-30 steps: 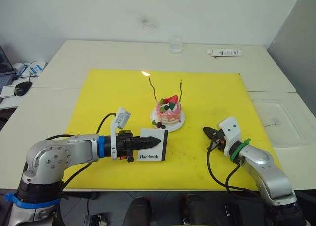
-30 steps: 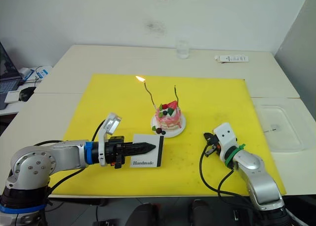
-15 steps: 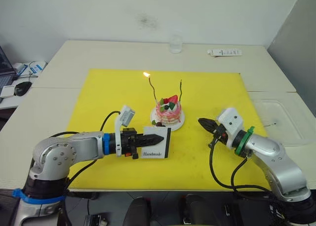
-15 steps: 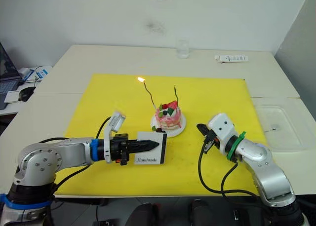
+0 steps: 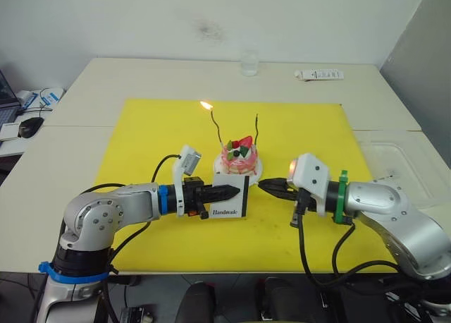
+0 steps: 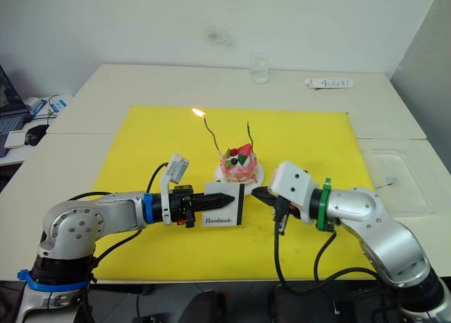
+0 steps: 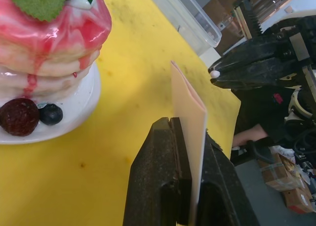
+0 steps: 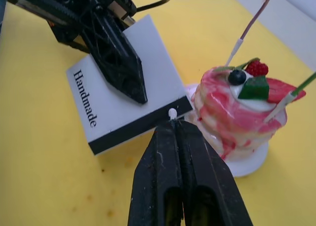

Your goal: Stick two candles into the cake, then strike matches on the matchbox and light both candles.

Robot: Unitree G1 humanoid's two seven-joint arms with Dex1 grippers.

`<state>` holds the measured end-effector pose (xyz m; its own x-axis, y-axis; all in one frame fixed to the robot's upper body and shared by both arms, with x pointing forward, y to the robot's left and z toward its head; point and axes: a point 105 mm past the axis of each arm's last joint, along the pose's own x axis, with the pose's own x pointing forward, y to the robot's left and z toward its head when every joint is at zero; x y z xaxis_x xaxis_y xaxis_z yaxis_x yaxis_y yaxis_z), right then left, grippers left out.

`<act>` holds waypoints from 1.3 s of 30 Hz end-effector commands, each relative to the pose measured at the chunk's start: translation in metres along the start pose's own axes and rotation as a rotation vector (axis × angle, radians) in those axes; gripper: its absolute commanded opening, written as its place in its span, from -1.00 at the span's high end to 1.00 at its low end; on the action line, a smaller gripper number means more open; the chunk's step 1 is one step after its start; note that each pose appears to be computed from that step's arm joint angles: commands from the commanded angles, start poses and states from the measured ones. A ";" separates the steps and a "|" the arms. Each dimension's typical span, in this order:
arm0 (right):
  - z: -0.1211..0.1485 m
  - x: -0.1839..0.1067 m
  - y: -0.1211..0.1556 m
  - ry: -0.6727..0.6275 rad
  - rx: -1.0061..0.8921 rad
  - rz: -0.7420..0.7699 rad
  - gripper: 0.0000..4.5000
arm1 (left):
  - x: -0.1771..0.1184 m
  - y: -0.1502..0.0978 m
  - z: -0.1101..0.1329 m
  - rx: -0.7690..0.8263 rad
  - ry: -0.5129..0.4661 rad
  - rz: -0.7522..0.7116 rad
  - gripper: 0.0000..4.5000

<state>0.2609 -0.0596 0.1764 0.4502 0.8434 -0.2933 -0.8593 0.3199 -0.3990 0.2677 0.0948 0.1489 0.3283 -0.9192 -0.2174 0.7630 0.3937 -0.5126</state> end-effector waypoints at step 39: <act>-0.004 0.000 0.015 0.056 -0.175 0.234 0.98 | -0.002 0.001 0.012 0.093 -0.026 0.012 1.00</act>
<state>0.2546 -0.0578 0.1492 0.2790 0.8359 -0.4727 -0.9093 0.0716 -0.4100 0.2723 0.0957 0.1478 0.3419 -0.9119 -0.2271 0.7823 0.4101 -0.4689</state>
